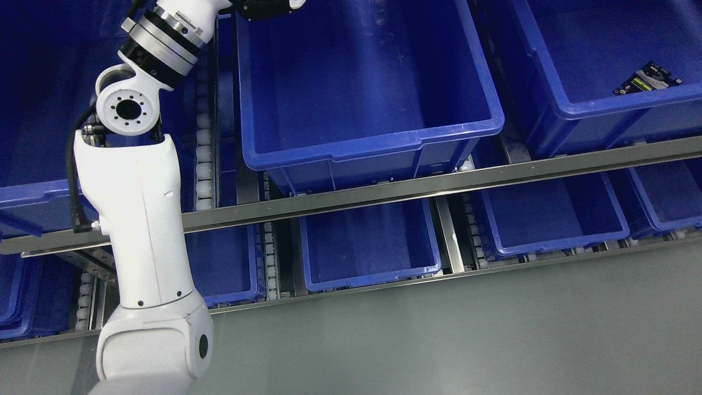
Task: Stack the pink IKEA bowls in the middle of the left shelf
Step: 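Lower the stacked bowls into the middle blue bin and release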
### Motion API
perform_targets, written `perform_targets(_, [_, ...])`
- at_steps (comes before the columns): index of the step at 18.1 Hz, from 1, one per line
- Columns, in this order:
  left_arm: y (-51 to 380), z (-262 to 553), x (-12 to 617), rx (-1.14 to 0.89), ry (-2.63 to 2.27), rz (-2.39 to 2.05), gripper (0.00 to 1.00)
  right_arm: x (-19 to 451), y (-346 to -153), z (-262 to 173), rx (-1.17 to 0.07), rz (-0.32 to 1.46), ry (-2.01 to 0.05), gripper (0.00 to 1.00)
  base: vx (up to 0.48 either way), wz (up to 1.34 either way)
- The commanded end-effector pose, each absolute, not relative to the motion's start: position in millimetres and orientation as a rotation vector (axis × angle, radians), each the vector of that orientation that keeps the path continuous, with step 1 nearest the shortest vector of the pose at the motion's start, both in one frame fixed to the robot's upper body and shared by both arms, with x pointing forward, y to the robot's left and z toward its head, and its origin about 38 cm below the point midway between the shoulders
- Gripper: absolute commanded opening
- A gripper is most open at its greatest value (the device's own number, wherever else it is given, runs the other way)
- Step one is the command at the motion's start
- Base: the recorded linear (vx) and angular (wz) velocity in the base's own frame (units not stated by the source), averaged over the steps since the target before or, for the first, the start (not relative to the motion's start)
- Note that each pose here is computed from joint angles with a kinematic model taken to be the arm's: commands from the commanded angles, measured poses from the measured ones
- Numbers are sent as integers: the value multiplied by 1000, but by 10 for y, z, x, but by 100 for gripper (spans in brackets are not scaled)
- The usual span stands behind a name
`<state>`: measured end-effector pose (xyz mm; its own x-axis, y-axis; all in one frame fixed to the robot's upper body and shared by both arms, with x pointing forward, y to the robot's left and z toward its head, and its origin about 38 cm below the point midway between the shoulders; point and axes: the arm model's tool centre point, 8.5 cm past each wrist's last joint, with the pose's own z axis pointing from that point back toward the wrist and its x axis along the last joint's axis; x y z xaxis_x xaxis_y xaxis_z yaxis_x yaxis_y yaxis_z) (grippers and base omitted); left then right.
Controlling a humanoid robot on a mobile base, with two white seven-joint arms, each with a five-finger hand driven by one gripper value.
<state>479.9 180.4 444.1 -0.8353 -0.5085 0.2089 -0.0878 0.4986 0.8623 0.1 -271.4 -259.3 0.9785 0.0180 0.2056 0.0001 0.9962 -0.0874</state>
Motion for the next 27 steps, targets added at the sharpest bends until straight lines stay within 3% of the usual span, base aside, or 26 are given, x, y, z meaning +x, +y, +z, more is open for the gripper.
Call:
perform_targets(1, [1389,4259,4898,440,-2164,-1485,10,60,-2828,-2583,-105,6,-225,100,59,64])
perform_targets(19, [1285,3601,5216,312,-1876,-1523,17,60,-2828,-2583,-105,6,-225,100,11,5])
perform_targets(27, [1431,3977,5136,345,-2068,-1372,74,60,-2828,-2583,-105,6,-225,100,0,0])
